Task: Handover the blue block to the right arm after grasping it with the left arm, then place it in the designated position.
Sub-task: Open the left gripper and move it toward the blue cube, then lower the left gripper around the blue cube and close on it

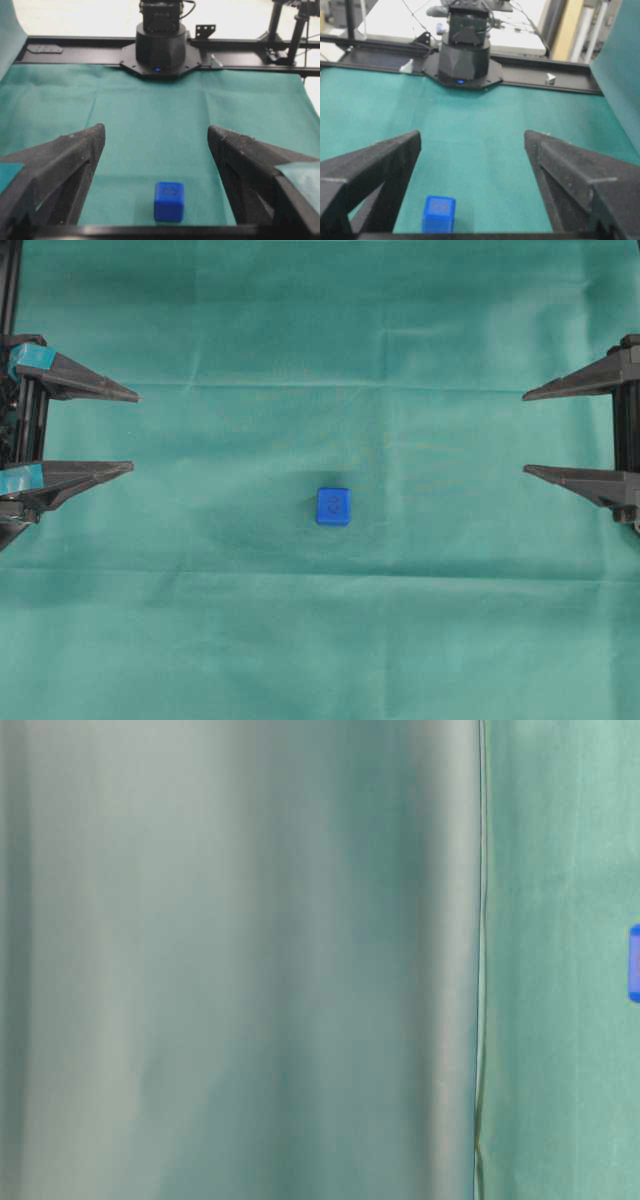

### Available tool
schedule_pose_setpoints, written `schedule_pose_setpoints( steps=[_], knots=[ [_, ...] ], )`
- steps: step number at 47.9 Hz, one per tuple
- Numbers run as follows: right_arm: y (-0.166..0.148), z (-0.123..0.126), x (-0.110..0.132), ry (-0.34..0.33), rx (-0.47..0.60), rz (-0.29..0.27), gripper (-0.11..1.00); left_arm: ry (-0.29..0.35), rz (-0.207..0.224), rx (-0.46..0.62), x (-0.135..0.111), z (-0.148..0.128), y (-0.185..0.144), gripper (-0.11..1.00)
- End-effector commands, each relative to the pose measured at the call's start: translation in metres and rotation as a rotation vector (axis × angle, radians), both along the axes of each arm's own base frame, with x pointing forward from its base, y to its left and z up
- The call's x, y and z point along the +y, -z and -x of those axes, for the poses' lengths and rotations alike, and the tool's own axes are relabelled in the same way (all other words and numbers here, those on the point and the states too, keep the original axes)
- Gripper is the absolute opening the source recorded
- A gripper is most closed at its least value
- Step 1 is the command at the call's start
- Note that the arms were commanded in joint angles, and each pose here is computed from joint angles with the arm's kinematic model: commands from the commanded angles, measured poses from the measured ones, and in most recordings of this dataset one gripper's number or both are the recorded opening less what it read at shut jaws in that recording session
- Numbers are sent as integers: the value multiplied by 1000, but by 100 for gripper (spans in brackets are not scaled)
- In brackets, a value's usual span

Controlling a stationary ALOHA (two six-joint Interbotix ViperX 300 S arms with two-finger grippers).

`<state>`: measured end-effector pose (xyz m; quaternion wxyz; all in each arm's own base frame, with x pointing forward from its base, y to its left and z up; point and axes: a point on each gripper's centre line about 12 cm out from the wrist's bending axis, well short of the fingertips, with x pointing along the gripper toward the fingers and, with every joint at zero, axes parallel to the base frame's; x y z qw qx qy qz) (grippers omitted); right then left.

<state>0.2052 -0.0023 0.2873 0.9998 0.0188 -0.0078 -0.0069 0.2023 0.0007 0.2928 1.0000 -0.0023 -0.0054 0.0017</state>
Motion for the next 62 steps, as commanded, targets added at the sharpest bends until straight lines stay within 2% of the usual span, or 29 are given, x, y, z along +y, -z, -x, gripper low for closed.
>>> schedule_pose_setpoints(
  steps=[1, 11, 48, 62],
  knots=[
    [-10, -3, -1, 4, -23, 2, 95, -5, 0, -26, 1, -3, -11, 100],
    [-10, -3, -1, 3, -23, 6, 95, -5, 0, -17, 1, -17, -11, 100],
    [-8, -4, -1, 6, -17, 6, 95, -4, -12, 32, 2, -130, -25, 100],
    [-6, -5, -1, 6, -8, 8, 95, -3, -16, 55, 2, -160, -28, 100]
  ],
)
